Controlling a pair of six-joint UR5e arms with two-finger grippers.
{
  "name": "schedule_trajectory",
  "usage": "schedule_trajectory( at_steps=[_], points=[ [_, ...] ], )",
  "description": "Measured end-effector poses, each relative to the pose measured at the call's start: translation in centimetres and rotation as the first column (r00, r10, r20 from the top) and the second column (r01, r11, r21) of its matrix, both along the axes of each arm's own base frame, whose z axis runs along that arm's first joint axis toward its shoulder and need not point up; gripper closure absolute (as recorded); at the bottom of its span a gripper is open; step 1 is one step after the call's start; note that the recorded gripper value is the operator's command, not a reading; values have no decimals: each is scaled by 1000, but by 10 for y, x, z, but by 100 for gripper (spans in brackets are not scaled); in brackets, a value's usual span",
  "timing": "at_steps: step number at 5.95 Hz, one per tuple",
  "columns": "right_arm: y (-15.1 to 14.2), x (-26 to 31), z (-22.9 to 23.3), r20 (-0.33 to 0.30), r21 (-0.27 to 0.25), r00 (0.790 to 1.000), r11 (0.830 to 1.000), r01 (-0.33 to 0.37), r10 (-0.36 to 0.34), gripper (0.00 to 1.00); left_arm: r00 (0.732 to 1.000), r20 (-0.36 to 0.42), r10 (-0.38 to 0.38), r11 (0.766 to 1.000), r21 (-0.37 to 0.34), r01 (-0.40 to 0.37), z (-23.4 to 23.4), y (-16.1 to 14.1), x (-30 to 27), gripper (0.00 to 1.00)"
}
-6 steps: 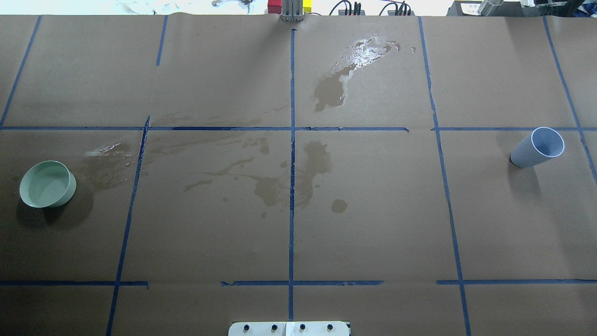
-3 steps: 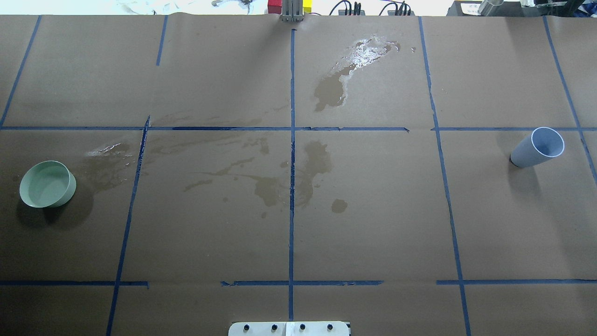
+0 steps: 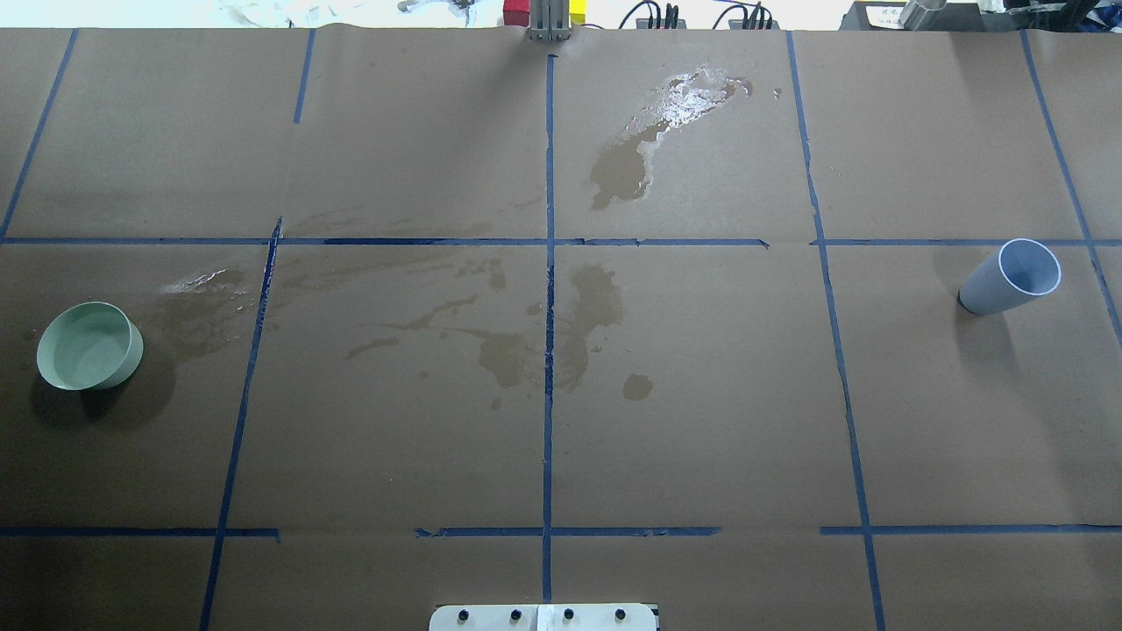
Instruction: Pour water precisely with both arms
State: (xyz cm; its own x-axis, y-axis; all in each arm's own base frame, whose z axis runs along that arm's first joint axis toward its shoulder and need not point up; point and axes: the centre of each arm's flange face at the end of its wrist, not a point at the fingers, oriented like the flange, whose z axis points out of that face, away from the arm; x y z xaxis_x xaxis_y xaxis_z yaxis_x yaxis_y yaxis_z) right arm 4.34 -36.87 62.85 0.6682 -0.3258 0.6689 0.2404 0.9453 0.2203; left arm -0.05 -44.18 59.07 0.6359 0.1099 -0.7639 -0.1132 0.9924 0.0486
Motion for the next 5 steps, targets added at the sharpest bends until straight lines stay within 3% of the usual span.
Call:
schedule_trajectory(
  at_steps=[3,5],
  points=[
    [0,-1,0,6,-8,1000,1000,-7,7,0,1000,-14,7,999,-52,-7,-1,-4,91,0],
    [0,-2,1,6,-10,1000,1000,-5,5,0,1000,-10,12,997,-79,-12,23,2,134,0]
  ],
)
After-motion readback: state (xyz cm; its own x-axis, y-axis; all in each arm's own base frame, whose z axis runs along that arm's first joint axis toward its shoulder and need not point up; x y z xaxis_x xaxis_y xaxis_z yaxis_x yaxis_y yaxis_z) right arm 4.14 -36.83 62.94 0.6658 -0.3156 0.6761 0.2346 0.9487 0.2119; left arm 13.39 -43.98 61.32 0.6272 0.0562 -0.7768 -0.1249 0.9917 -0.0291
